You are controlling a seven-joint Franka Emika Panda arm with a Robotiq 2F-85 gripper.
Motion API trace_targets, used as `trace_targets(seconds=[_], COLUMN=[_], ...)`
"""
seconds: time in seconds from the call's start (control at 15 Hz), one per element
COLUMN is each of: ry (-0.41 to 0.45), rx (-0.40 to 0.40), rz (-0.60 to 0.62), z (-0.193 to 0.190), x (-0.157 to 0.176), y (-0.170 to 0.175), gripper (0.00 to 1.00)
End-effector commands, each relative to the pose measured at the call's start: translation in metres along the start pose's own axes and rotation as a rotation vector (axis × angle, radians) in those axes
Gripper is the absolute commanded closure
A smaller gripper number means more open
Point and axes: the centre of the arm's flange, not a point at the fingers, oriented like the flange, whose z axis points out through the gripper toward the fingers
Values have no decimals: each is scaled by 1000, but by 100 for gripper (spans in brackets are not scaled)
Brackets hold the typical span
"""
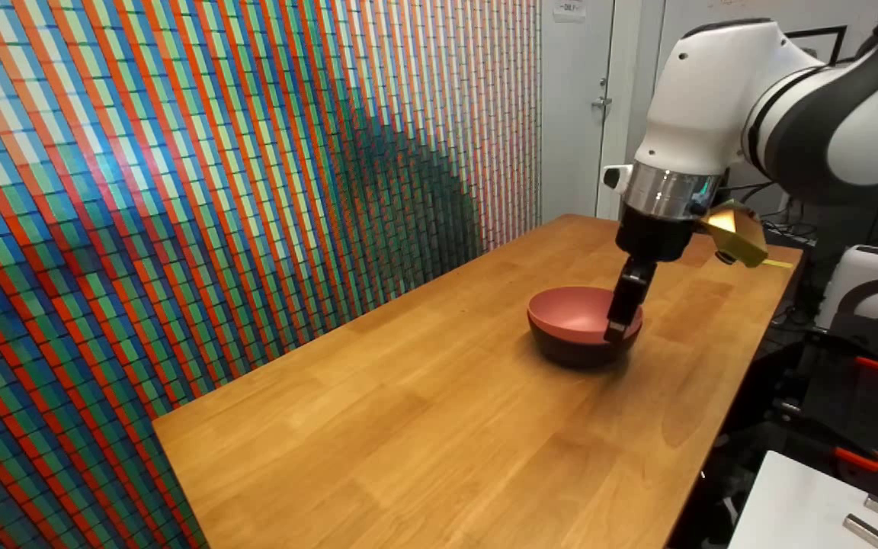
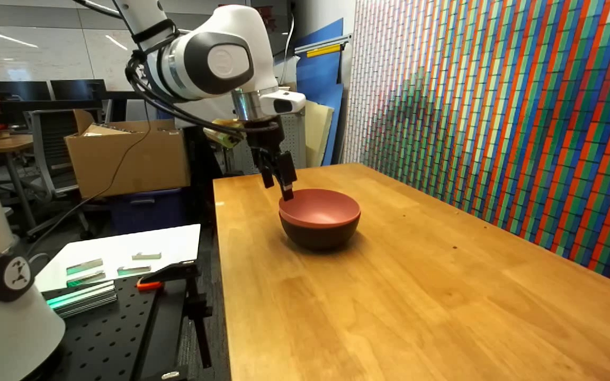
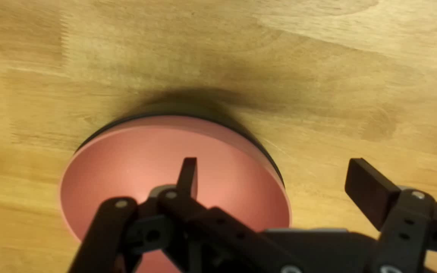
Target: Put the peach bowl in the black bowl
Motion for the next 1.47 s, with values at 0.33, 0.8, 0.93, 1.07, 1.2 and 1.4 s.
trace_targets(seconds=[0.33, 0.8, 0.93, 1.07, 1.2, 1.4], ry=[-64, -105, -132, -181, -150, -167], rx=[60, -19, -44, -60, -45, -45], rz=[111, 303, 343, 355, 339, 346], z=[-143, -202, -208, -211, -202, -199], x=[37, 93, 106, 113, 91, 99], y=[74, 162, 181, 193, 188, 191], gripper=[0, 0, 0, 0, 0, 0])
